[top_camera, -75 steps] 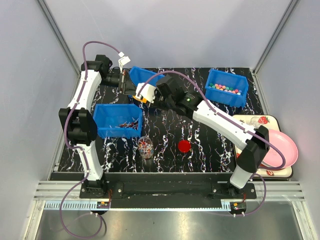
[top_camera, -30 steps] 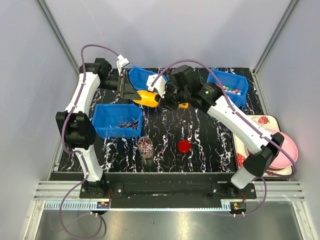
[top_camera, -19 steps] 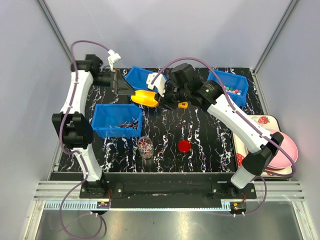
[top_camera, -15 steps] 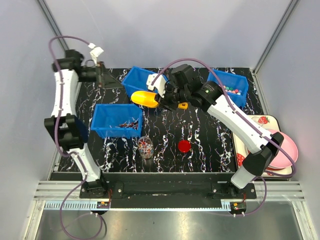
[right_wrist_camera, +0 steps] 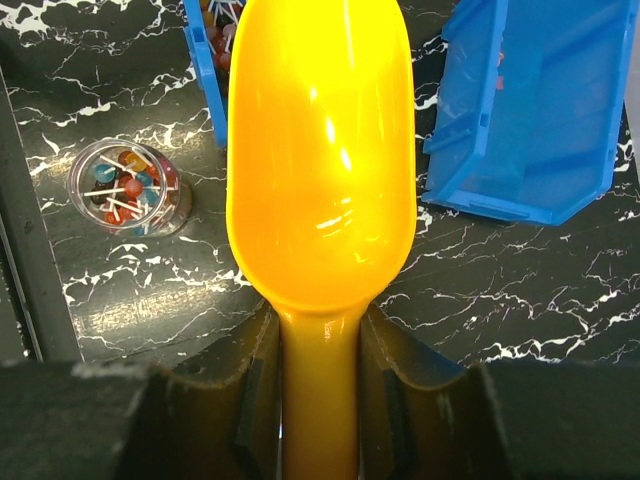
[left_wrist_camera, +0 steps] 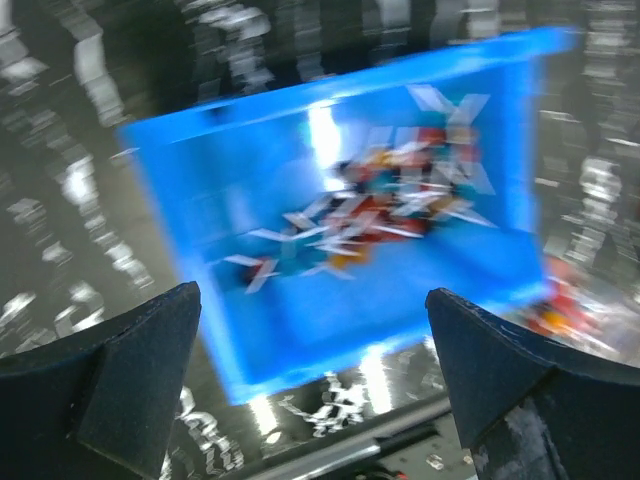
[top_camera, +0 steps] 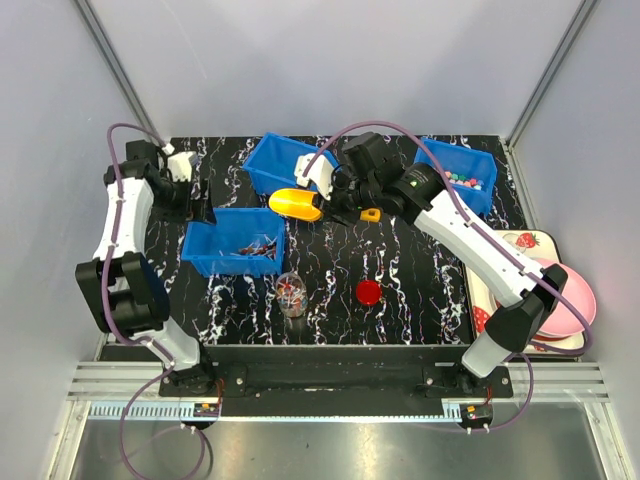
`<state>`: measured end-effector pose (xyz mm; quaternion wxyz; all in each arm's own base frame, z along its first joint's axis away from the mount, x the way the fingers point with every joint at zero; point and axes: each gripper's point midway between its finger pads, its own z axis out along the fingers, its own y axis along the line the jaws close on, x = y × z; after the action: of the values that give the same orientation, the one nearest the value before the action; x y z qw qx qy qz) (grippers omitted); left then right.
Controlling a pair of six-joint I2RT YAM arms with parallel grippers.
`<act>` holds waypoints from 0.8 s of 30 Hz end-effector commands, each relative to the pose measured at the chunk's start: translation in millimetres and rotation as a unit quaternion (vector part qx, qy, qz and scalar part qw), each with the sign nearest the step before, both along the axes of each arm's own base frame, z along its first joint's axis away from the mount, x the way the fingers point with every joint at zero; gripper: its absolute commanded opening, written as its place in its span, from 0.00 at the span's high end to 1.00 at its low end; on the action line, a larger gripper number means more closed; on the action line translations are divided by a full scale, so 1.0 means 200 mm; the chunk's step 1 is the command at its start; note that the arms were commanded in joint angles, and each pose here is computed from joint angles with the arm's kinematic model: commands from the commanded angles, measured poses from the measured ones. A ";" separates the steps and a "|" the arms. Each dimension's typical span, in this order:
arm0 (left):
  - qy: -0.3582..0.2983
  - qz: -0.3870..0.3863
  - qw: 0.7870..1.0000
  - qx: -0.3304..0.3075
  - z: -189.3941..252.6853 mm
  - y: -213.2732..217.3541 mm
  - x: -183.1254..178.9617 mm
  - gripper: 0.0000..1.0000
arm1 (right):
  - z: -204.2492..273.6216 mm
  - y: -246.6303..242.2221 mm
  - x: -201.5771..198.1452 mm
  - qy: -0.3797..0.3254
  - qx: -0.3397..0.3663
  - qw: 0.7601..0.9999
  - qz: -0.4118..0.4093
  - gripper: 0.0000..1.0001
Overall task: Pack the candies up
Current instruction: Adjust the spatula, then pick up the storage box at the center of the board.
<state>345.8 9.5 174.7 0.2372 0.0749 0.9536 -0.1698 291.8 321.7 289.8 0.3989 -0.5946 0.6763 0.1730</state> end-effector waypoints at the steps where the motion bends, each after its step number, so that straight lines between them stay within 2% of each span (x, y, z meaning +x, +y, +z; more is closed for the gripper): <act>1: -0.040 0.084 0.989 0.115 0.00 0.25 0.10 0.01 | 0.11 0.00 0.01 -0.020 0.018 1.000 0.002 1.00; 6: -0.013 0.095 0.985 0.141 -0.13 0.31 0.13 0.02 | 0.08 0.00 0.00 -0.017 0.011 1.000 0.004 1.00; 8: -0.006 0.097 0.984 0.147 -0.16 0.32 0.14 0.07 | 0.07 0.00 0.01 -0.015 0.010 1.000 0.004 1.00; 12: 0.019 0.101 0.982 0.156 -0.26 0.35 0.14 0.25 | 0.06 0.00 0.00 -0.010 0.011 1.000 0.007 1.00; 15: 0.025 0.100 0.982 0.158 -0.31 0.36 0.14 0.29 | 0.06 0.00 0.00 -0.009 0.010 1.000 0.009 1.00; 24: 0.057 0.062 0.987 0.140 -0.46 0.31 0.11 0.51 | 0.04 0.01 -0.01 -0.005 0.007 1.000 0.013 1.00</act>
<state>362.9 71.6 90.7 0.1770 0.0205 0.9838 -0.0202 290.4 320.6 288.1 0.3933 -0.5974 0.6772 0.1727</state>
